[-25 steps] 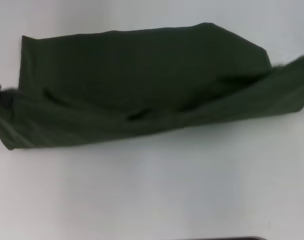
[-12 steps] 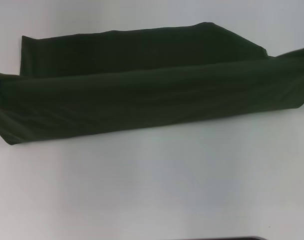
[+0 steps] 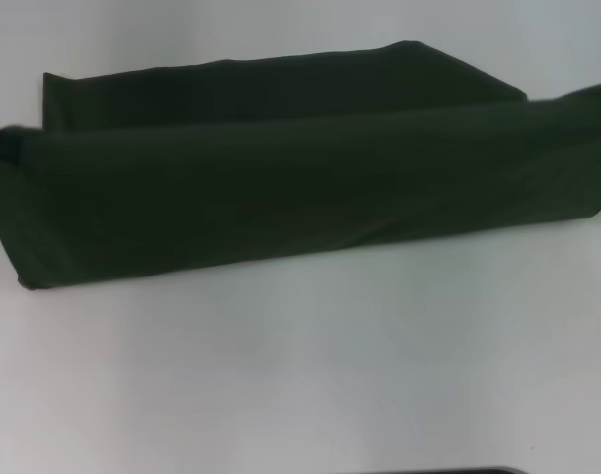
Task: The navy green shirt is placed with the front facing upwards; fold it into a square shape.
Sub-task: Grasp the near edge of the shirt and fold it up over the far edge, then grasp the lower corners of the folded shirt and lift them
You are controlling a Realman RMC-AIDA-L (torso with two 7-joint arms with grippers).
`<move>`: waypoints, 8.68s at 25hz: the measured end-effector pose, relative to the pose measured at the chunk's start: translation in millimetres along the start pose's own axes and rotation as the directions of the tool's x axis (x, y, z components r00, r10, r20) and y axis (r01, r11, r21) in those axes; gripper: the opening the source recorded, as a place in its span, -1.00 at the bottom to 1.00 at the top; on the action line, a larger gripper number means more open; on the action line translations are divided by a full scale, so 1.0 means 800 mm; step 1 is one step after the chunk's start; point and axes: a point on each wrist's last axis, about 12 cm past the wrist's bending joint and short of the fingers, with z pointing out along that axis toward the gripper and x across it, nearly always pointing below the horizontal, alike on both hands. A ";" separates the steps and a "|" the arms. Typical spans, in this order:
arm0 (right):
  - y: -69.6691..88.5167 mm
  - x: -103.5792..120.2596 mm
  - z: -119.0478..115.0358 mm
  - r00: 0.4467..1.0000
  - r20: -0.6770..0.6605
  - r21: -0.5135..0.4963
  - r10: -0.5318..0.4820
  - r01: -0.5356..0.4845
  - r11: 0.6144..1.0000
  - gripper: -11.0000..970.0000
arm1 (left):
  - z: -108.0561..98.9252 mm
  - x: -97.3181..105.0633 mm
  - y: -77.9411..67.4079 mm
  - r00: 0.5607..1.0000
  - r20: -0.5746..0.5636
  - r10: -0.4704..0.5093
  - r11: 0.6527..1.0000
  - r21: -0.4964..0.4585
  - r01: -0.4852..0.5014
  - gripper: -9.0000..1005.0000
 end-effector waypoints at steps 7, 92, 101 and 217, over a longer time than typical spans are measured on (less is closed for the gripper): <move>-0.007 -0.018 0.012 0.992 0.110 0.054 0.053 -0.059 0.997 -0.89 | 0.010 -0.028 -0.007 0.996 0.087 -0.018 0.998 -0.055 0.023 -0.90; 0.013 -0.086 0.089 0.975 0.208 0.203 -0.077 0.034 0.979 0.95 | 0.076 -0.086 -0.026 0.960 0.280 0.005 0.970 -0.235 0.063 0.39; 0.032 -0.074 0.054 0.969 0.248 -0.037 -0.012 0.022 0.999 0.94 | 0.061 -0.081 -0.056 0.970 0.243 -0.003 0.999 -0.046 0.014 0.38; -0.051 0.032 0.085 0.985 0.117 0.164 0.126 -0.144 0.976 0.94 | 0.117 -0.006 0.018 0.982 -0.006 -0.190 0.963 -0.198 0.185 -0.88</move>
